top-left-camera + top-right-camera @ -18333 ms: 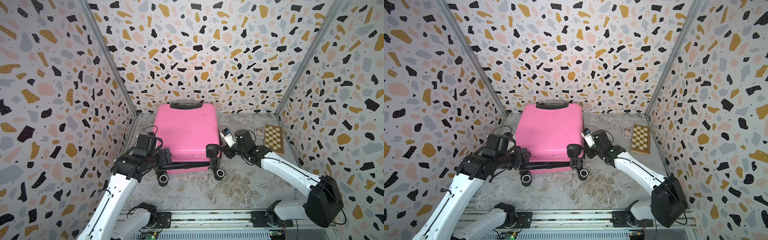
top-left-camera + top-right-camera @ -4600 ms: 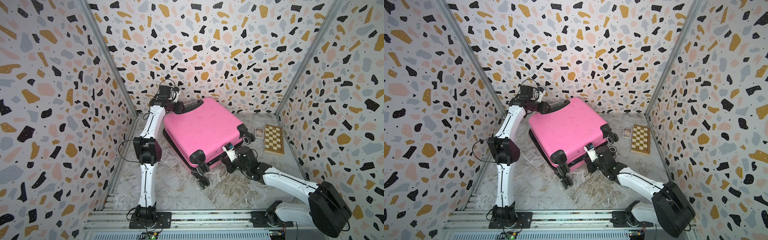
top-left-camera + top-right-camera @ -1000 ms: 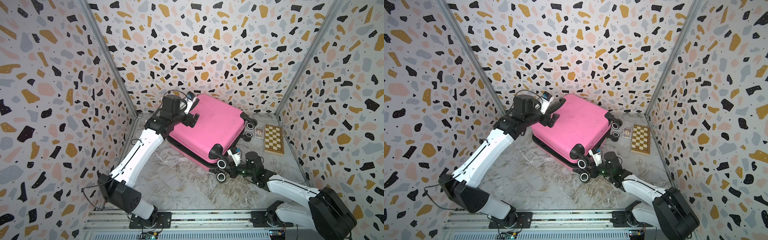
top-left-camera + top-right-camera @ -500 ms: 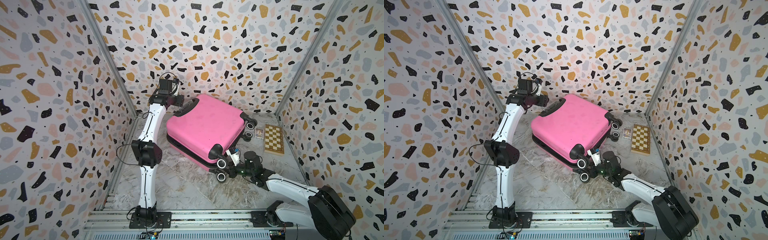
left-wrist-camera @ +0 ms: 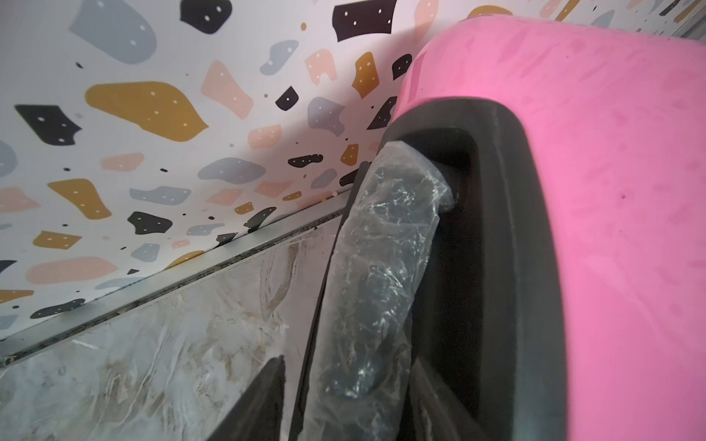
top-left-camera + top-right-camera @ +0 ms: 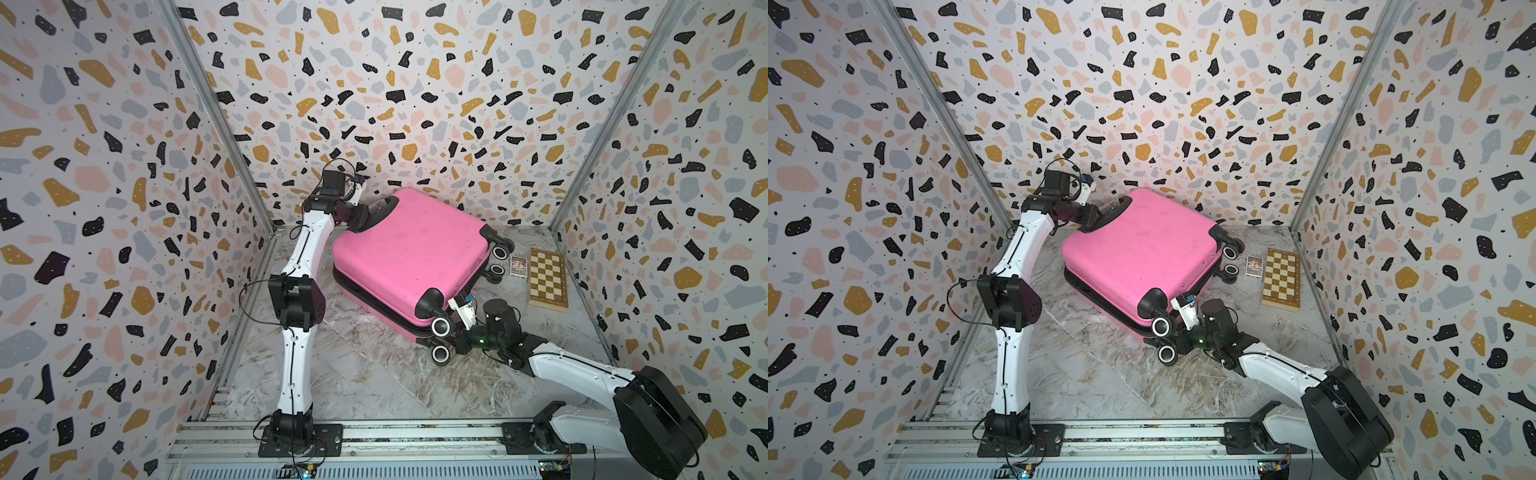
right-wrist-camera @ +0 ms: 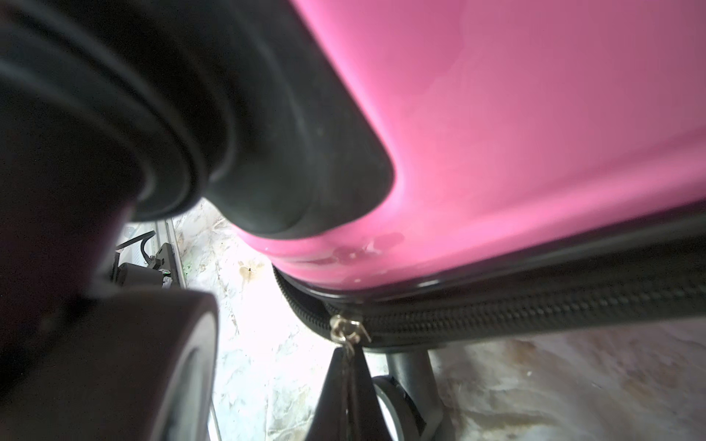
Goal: Close the suitcase zippers
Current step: Zip the zipper on the suitcase.
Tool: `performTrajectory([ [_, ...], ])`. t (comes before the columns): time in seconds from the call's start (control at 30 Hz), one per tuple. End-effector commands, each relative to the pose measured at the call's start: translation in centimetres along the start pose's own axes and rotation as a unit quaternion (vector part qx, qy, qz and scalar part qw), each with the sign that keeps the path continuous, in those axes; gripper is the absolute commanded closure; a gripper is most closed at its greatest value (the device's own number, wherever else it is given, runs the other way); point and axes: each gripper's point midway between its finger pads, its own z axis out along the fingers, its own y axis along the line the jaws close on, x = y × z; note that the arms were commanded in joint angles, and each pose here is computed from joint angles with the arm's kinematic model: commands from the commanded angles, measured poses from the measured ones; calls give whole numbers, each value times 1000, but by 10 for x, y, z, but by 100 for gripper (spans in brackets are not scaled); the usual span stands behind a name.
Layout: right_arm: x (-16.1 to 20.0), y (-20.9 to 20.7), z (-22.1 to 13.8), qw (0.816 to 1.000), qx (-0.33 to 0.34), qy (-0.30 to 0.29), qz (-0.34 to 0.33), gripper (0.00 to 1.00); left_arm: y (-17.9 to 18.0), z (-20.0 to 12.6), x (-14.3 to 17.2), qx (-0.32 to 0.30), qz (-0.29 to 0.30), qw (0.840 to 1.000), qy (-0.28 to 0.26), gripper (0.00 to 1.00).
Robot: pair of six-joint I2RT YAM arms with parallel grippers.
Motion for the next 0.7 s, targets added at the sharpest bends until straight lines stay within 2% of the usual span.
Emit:
performTrajectory([
  [0.0, 7, -12, 1, 999, 41, 24, -5, 100, -14, 29, 95, 46, -20, 986, 158, 50],
  [0.17, 3, -14, -3, 998, 54, 17, -21, 100, -8, 17, 136, 81, -65, 970, 219, 52],
  [0.33, 1, -23, -6, 996, 82, 16, -32, 100, -15, -8, 187, 117, -130, 935, 310, 54],
  [0.47, -2, -32, -9, 994, 108, 9, -32, 100, -17, -36, 222, 106, -179, 907, 367, 59],
  [0.67, -15, -52, -25, 989, 147, -24, -10, 100, -23, -80, 248, 63, -208, 896, 388, 59],
])
